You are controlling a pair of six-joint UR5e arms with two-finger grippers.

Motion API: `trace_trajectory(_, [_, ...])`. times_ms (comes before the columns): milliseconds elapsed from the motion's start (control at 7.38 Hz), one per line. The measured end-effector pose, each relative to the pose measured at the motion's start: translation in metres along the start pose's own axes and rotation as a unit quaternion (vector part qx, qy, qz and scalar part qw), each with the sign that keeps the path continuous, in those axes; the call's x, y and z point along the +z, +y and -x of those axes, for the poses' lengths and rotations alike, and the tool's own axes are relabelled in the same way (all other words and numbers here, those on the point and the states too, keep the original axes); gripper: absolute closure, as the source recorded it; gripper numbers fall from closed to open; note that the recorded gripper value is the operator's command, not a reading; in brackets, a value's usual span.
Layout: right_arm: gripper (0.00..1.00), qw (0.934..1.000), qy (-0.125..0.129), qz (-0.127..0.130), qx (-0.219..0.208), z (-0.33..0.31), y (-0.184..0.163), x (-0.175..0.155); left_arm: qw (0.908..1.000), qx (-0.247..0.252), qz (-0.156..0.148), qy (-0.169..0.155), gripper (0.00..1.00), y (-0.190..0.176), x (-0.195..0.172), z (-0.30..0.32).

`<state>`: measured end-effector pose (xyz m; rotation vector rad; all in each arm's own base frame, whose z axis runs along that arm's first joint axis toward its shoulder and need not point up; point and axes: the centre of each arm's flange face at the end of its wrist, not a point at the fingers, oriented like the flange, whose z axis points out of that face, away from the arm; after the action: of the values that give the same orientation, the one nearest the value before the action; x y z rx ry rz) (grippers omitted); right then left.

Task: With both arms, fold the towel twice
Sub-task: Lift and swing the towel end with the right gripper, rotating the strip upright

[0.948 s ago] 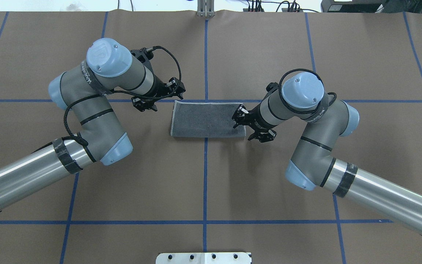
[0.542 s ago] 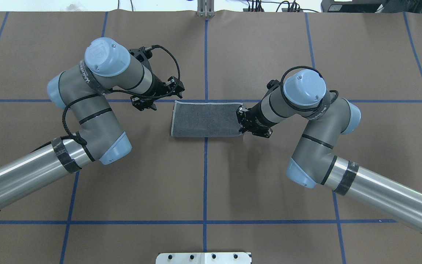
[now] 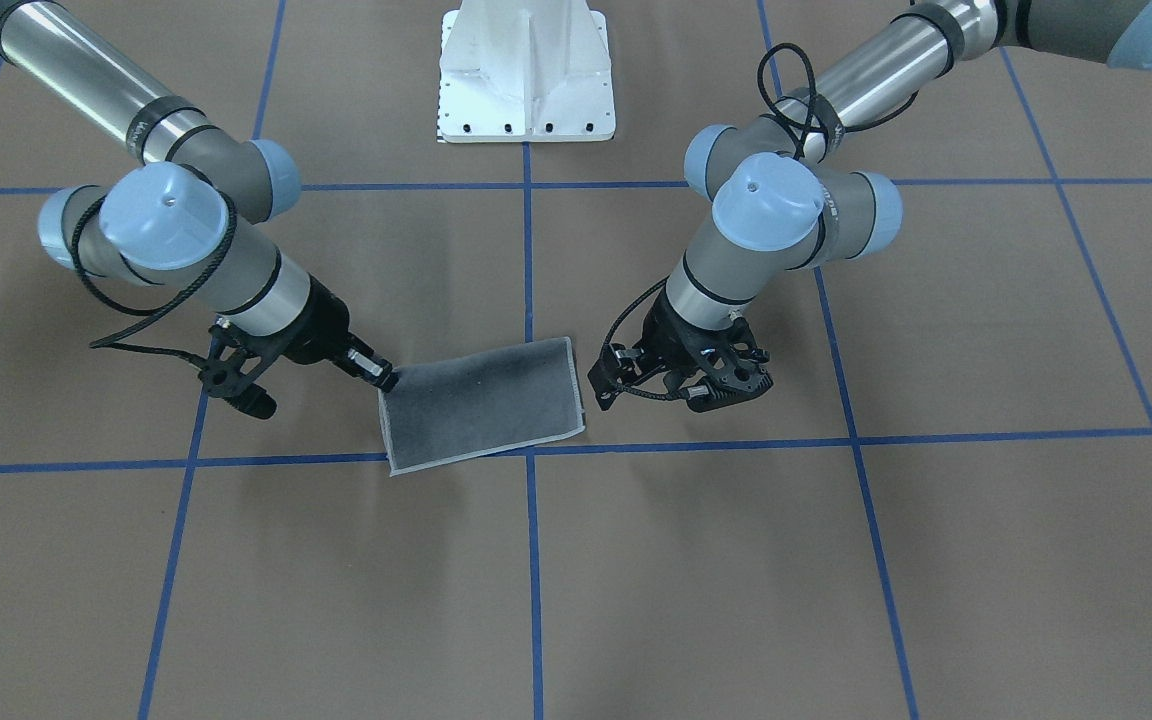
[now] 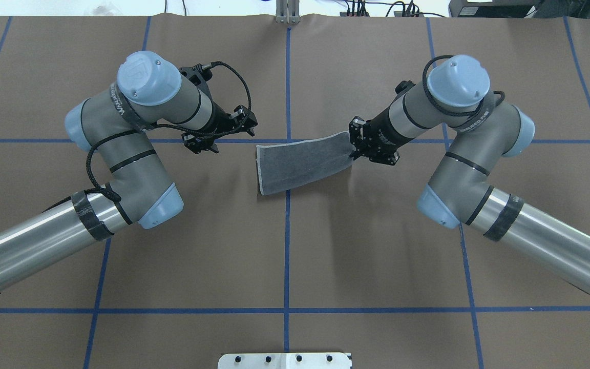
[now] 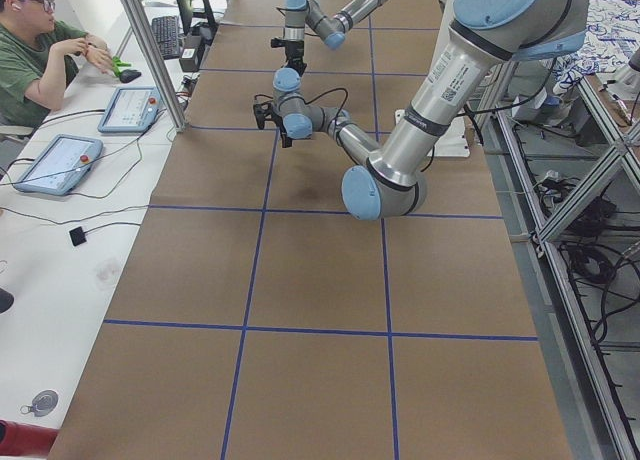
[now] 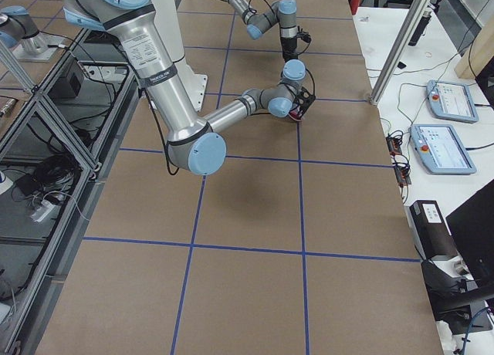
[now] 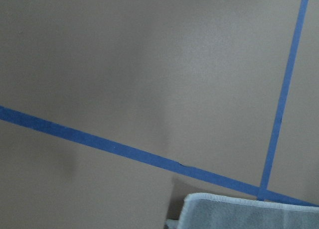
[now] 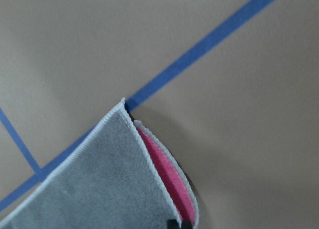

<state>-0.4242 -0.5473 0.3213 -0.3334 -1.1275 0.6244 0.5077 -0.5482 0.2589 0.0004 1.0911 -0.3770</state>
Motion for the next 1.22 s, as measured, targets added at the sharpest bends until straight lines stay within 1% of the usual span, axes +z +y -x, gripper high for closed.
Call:
trace_trajectory(135, [1.0,1.0,-0.001,0.01,0.001,-0.003,-0.001,-0.009,1.0,0.0,0.0,0.0,0.0,0.0,0.0,0.0])
trace_trajectory(271, [1.0,0.9996,-0.001,0.027,-0.003,-0.005,0.018,-0.01,1.0,0.0,0.0,0.0,0.0,0.0,0.0,0.0])
trace_trajectory(542, [1.0,0.9966,0.003,0.082,-0.002,-0.006,0.096,0.004,1.0,0.0,-0.002,0.001,0.0,-0.003,-0.002,0.0])
trace_trajectory(677, [1.0,0.9945,0.004,0.104,-0.003,-0.005,0.131,0.01,1.0,0.0,-0.003,0.001,0.0,-0.004,-0.003,0.0])
trace_trajectory(813, [1.0,0.9928,0.003,0.119,-0.008,-0.002,0.162,0.016,1.0,-0.001,-0.004,0.001,0.0,-0.006,-0.003,0.001])
trace_trajectory(1084, [1.0,0.9918,-0.005,0.126,-0.021,0.008,0.202,0.03,1.0,-0.002,-0.007,0.002,0.0,-0.011,-0.007,0.002])
trace_trajectory(1219, [0.85,0.9918,-0.011,0.125,-0.026,0.017,0.213,0.034,1.0,-0.003,-0.009,0.002,0.0,-0.014,-0.008,0.002])
